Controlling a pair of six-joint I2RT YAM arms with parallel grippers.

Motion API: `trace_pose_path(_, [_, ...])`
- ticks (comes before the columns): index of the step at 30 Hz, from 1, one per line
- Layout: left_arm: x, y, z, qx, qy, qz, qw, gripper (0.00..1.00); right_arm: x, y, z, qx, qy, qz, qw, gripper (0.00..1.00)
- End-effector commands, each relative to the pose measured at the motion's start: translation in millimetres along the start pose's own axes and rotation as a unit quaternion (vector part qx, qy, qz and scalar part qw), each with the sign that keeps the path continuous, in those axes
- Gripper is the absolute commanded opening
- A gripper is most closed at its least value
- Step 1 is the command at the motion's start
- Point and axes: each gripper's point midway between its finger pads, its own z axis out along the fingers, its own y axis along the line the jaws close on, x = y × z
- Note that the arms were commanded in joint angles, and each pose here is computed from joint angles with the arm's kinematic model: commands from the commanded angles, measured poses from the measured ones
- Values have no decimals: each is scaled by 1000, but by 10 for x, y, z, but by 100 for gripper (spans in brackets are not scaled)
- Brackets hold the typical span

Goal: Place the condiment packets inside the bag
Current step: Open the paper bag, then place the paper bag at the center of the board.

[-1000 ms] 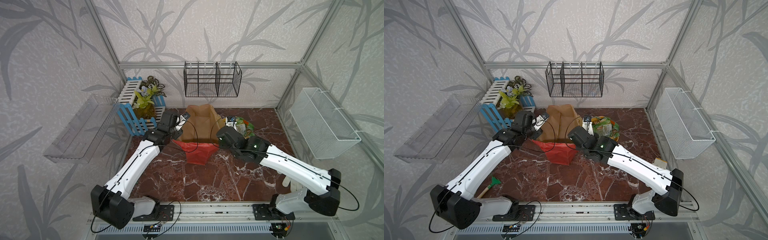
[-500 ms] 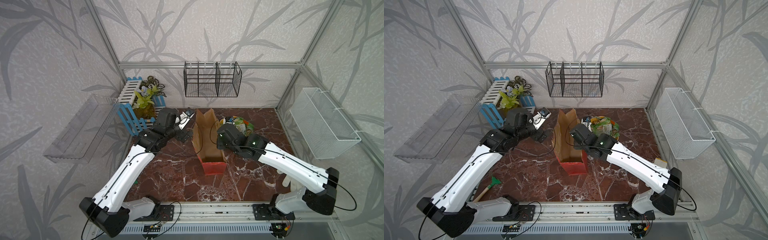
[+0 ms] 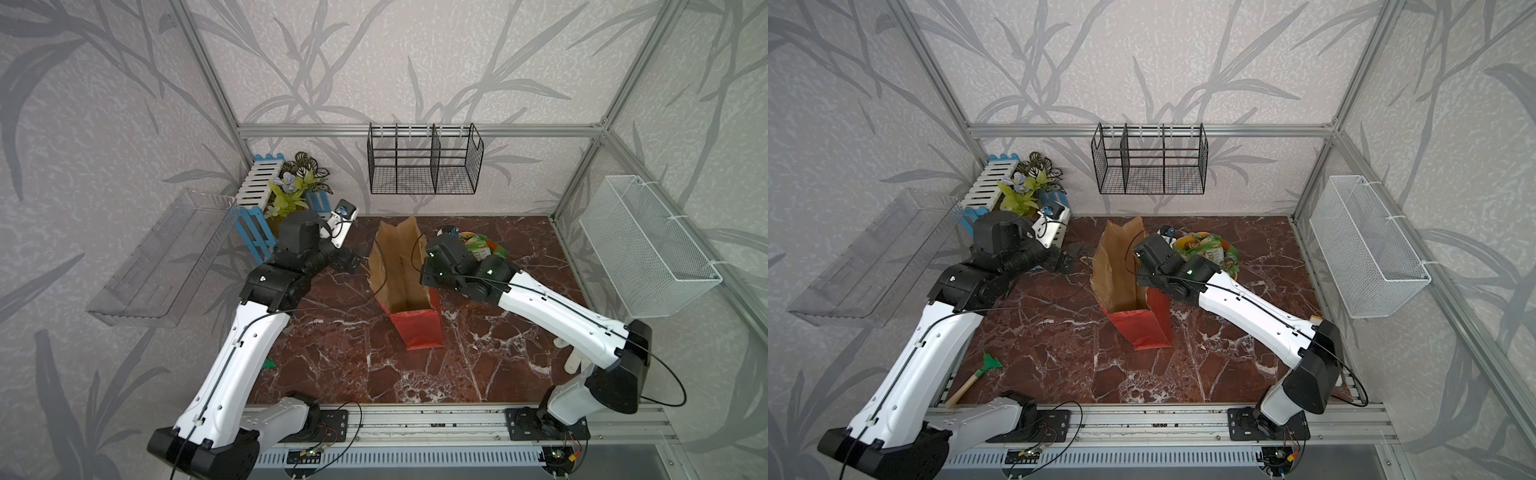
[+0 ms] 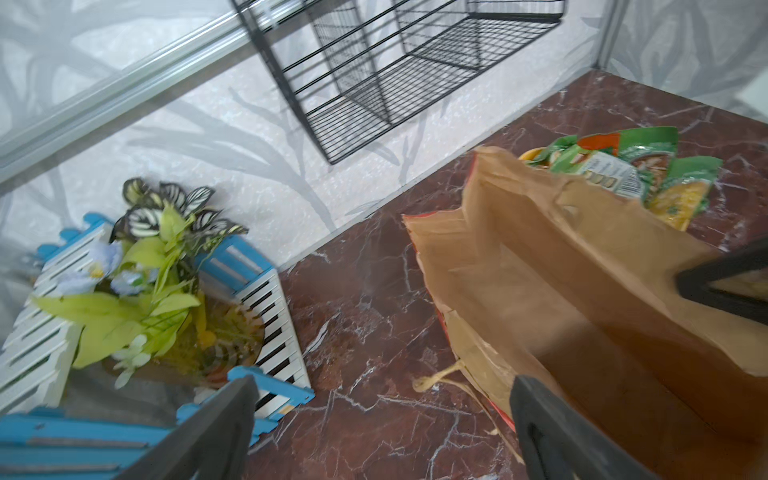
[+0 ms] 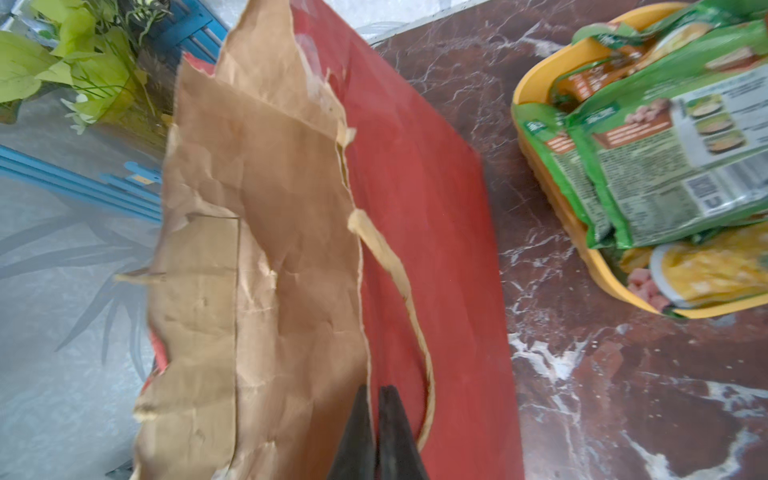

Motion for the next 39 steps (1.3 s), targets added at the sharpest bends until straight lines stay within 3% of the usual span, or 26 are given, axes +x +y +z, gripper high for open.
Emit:
trace_pose_path(1, [-99,230,-20,17,-21,-48,998,100,-170,206,-109,-37,-20,25,999,0])
trace_pose_path(5, [-38,332,41,22,-13,-74,997,100,-248,260,-134,-49,-35,38,997,0])
trace_pose_path(17, [197,301,120,16,-10,-72,997,100,-295,387,-163,-84,-28,64,994,0])
trace_pose_path(26, [456,226,190,15,-1,-65,998,100,-149,227,138,-112,13,95,989,0])
trace_pose_path(28, [531,227,216,12,3,-62,998,100,-154,194,105,-114,6,87,990,15])
trace_pose_path(32, [684,236,271,12,12,-66,998,100,-196,147,-8,-117,-11,77,990,54])
trace_pose_path(39, [909,237,350,33,27,-95,995,100,-344,71,-340,-100,-39,14,994,86])
